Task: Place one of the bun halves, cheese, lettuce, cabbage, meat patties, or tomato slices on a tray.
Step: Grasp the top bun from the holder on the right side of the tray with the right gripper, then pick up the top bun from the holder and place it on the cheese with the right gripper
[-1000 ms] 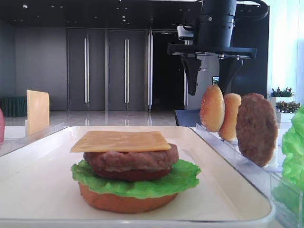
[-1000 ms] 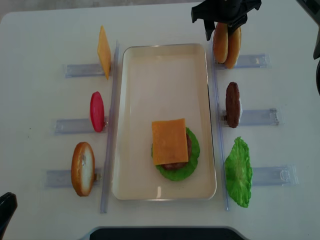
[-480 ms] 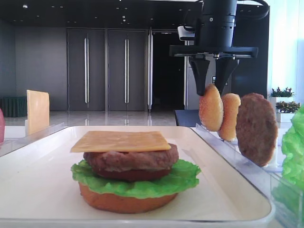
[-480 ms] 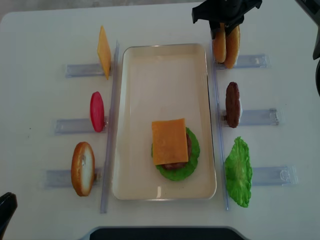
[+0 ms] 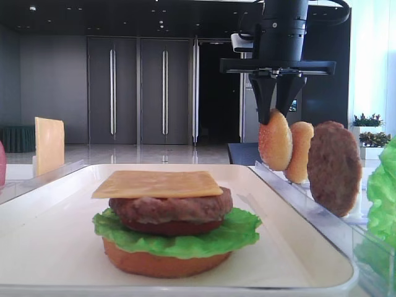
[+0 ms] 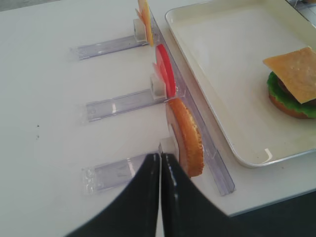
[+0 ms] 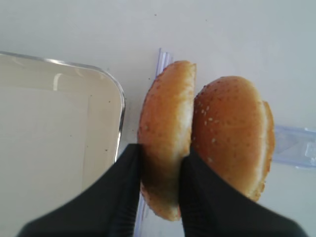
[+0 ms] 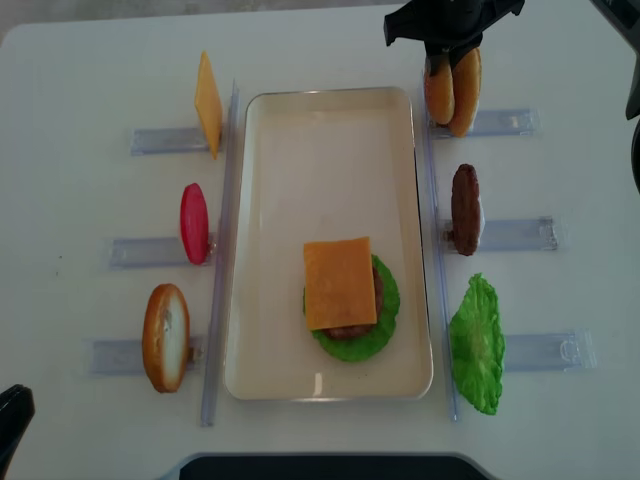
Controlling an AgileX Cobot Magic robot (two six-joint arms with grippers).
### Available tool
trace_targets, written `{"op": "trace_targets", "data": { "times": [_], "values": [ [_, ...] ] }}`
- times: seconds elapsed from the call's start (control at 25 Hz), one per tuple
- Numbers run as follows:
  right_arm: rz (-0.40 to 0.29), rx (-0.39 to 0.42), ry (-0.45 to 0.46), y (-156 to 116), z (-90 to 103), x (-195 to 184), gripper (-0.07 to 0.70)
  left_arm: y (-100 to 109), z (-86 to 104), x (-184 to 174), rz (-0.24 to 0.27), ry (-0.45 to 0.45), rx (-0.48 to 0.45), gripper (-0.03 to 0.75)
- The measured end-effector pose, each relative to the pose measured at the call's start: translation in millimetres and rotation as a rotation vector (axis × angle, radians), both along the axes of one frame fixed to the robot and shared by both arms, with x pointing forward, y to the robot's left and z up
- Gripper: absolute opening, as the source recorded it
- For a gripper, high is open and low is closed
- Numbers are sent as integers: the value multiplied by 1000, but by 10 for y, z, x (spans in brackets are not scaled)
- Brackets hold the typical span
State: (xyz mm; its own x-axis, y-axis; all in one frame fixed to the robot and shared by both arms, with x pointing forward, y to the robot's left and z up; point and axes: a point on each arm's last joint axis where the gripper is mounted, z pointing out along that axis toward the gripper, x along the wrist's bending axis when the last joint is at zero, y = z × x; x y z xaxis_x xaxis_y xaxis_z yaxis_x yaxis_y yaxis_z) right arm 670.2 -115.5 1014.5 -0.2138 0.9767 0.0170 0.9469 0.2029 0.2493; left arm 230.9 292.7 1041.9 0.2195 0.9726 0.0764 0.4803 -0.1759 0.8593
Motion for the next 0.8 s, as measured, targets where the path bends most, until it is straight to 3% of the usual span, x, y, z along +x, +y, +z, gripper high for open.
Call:
{"op": "trace_targets", "data": {
  "times": [0.36, 0.8],
  "values": [
    [-6, 27, -2, 12, 65, -22, 162, 0, 0, 0, 0, 0, 0, -1],
    [-2, 156, -154, 41, 746, -80, 148, 0, 0, 0, 0, 0, 0, -1]
  ]
}}
